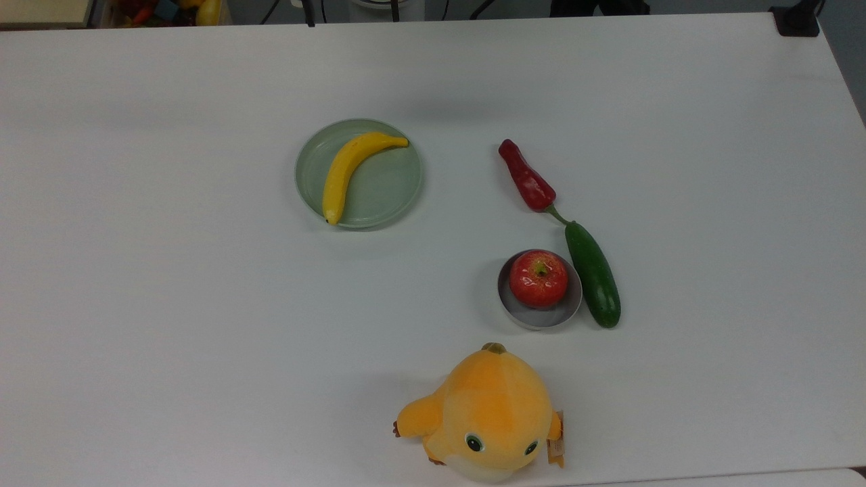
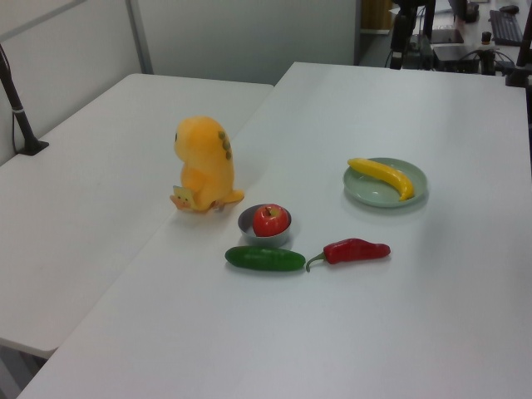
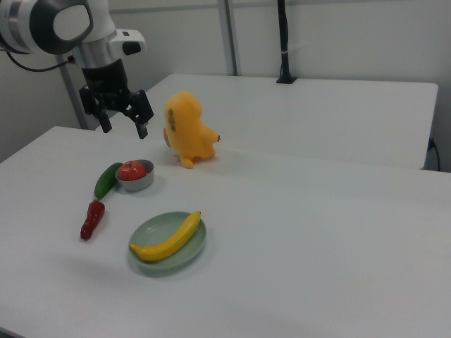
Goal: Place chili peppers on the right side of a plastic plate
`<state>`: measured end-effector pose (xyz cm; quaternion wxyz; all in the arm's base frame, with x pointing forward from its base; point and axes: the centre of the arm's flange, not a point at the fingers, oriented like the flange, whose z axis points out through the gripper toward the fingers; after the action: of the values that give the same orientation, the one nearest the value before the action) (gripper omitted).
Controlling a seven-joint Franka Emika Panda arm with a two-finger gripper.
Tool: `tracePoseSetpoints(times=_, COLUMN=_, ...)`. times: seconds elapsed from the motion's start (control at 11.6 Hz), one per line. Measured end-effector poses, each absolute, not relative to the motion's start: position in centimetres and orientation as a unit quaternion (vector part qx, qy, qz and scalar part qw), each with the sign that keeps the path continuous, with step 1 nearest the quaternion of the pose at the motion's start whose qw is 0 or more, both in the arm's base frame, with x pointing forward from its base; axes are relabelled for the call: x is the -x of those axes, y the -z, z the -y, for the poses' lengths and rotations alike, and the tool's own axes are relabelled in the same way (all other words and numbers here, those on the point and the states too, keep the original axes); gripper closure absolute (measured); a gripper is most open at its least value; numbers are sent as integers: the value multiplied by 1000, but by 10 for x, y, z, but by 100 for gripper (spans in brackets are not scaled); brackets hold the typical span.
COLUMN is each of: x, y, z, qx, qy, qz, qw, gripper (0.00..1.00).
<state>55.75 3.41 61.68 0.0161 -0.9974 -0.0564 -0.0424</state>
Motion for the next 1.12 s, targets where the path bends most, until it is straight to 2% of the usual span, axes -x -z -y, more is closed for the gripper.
tracePoseSetpoints(times=0.87, x=-557, y=-607, z=-35, qx=998, qy=33, qz=59, qw=16, gripper=0)
tracePoseSetpoints(times=1.12, x=-550, y=-577, z=-75, qx=995, qy=0, qz=99, qw=16, gripper=0)
